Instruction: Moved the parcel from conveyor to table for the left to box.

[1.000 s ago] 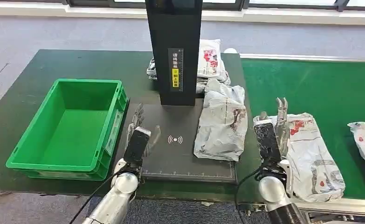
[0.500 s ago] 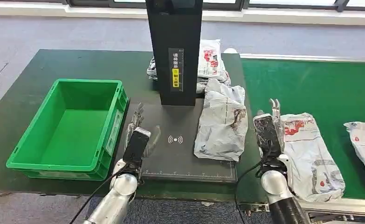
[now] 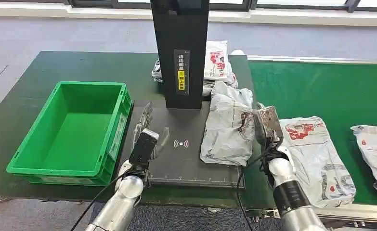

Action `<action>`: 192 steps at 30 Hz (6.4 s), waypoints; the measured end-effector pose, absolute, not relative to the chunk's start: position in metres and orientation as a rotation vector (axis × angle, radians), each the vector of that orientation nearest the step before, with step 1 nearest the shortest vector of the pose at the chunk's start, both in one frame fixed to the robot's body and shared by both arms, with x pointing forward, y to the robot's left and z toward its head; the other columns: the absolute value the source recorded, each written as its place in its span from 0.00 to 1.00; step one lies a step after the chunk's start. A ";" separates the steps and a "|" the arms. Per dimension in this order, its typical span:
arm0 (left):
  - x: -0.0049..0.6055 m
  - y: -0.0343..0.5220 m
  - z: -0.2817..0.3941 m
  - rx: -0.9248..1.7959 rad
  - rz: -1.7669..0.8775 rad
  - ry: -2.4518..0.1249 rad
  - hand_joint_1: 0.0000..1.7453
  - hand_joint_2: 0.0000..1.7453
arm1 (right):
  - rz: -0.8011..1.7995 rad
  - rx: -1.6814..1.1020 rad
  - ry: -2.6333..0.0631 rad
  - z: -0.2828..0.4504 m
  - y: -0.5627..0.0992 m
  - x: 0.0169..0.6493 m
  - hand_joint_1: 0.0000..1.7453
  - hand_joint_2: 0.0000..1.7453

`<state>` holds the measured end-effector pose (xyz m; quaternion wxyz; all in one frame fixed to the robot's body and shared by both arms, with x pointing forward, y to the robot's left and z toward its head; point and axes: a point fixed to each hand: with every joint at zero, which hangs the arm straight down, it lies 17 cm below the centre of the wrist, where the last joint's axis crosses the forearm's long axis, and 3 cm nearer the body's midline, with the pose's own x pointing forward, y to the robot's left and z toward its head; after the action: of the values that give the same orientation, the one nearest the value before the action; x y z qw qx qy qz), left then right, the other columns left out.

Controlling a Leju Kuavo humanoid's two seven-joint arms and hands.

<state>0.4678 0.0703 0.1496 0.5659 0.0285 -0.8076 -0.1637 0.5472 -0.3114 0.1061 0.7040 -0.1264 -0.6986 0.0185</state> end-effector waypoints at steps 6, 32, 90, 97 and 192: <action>0.469 0.071 0.147 0.066 -0.381 -1.892 0.00 1.00 | 0.051 -0.265 -1.475 0.083 -0.307 0.553 0.00 0.00; 0.460 0.076 0.146 0.067 -0.340 -1.890 0.00 1.00 | 0.081 0.062 -1.421 0.066 -0.194 0.547 0.00 1.00; 0.469 0.074 0.143 0.201 -0.495 -1.838 0.00 1.00 | 0.576 -0.162 -1.728 0.190 -0.127 0.486 0.00 0.00; 0.473 0.025 0.131 0.312 -0.777 -1.809 0.00 1.00 | 0.374 0.107 -1.963 0.252 -0.139 0.472 0.00 1.00; 0.567 0.025 0.328 1.432 -1.300 -1.868 0.00 0.00 | 0.386 0.227 -2.019 0.237 -0.246 0.397 0.00 1.00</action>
<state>0.5669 0.0253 0.3281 0.2242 0.5191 -0.6771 -0.4710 0.3971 -0.2464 0.2370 0.5115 0.0945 -0.8389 0.1602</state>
